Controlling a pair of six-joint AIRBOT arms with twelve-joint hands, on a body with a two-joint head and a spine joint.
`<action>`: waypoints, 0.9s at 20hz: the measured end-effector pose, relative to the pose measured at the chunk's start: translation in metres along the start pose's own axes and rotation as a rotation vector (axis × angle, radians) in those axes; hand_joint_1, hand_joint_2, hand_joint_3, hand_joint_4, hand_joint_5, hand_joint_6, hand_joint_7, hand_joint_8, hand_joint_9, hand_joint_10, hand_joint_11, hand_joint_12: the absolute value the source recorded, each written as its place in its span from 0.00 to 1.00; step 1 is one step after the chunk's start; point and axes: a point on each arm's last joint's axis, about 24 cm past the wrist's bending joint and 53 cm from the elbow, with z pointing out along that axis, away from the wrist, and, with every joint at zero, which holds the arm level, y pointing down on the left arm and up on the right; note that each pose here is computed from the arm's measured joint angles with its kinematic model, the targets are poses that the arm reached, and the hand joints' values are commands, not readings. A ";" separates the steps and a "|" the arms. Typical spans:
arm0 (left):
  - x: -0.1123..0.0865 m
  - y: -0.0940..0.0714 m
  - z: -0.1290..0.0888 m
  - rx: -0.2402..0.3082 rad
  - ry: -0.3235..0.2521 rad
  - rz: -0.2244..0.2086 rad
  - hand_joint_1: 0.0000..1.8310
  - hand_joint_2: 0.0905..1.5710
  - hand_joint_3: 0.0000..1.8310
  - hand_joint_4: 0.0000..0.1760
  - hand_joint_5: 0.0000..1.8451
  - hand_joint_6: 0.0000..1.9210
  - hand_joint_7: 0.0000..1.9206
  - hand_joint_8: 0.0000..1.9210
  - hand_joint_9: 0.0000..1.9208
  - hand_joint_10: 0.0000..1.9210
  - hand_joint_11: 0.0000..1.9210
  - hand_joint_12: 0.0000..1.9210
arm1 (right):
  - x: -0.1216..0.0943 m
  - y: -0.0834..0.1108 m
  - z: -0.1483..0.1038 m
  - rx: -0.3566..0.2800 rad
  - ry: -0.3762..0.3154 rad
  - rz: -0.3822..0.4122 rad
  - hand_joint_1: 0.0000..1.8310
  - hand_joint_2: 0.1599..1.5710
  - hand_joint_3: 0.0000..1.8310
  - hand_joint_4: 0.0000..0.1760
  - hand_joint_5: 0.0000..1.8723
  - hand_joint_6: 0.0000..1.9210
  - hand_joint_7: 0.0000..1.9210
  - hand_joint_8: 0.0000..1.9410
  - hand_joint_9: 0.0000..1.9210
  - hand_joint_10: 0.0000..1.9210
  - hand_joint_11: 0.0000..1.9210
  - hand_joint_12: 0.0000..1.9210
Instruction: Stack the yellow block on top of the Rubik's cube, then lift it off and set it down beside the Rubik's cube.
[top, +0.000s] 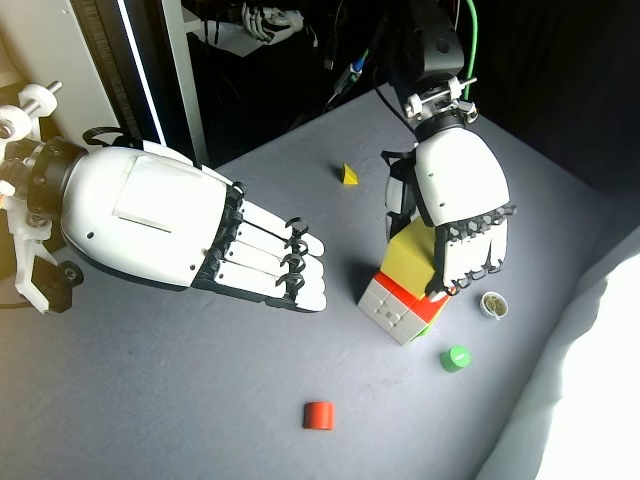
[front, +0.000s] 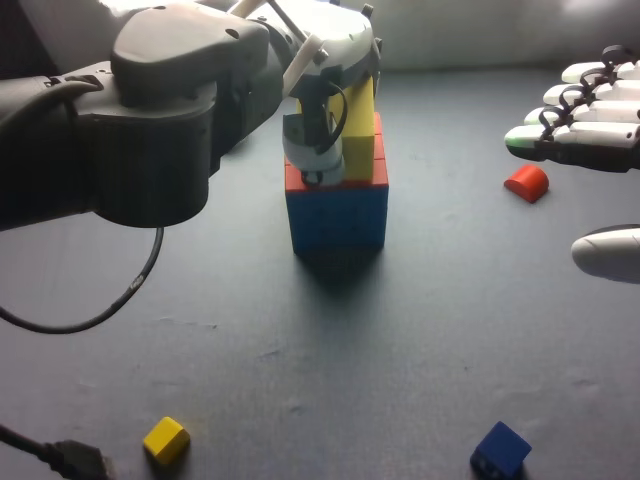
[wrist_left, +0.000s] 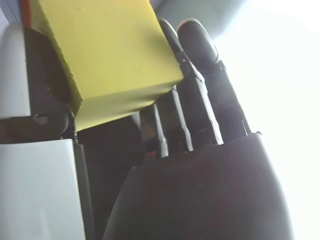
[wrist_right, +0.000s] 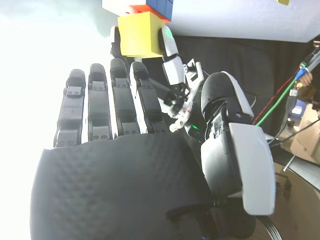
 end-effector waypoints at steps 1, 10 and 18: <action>0.001 0.000 0.001 0.004 0.002 0.006 0.66 0.72 0.00 0.00 0.50 0.50 0.47 0.66 0.40 0.58 0.25 0.79 | 0.000 0.000 0.000 0.000 0.000 0.000 0.00 0.82 0.00 0.00 0.06 0.00 0.06 0.00 0.03 0.00 0.00 0.00; 0.000 0.002 0.007 0.006 -0.003 0.022 0.66 0.71 0.00 0.00 0.50 0.51 0.49 0.63 0.42 0.57 0.27 0.78 | -0.001 0.001 0.000 -0.003 -0.003 0.000 0.00 0.82 0.00 0.00 0.09 0.01 0.09 0.01 0.05 0.01 0.01 0.01; 0.000 0.002 0.007 0.007 -0.003 0.022 0.66 0.71 0.00 0.00 0.51 0.50 0.49 0.63 0.42 0.57 0.27 0.77 | -0.001 0.001 0.000 -0.003 -0.002 0.000 0.00 0.82 0.00 0.00 0.08 0.00 0.08 0.00 0.05 0.00 0.00 0.00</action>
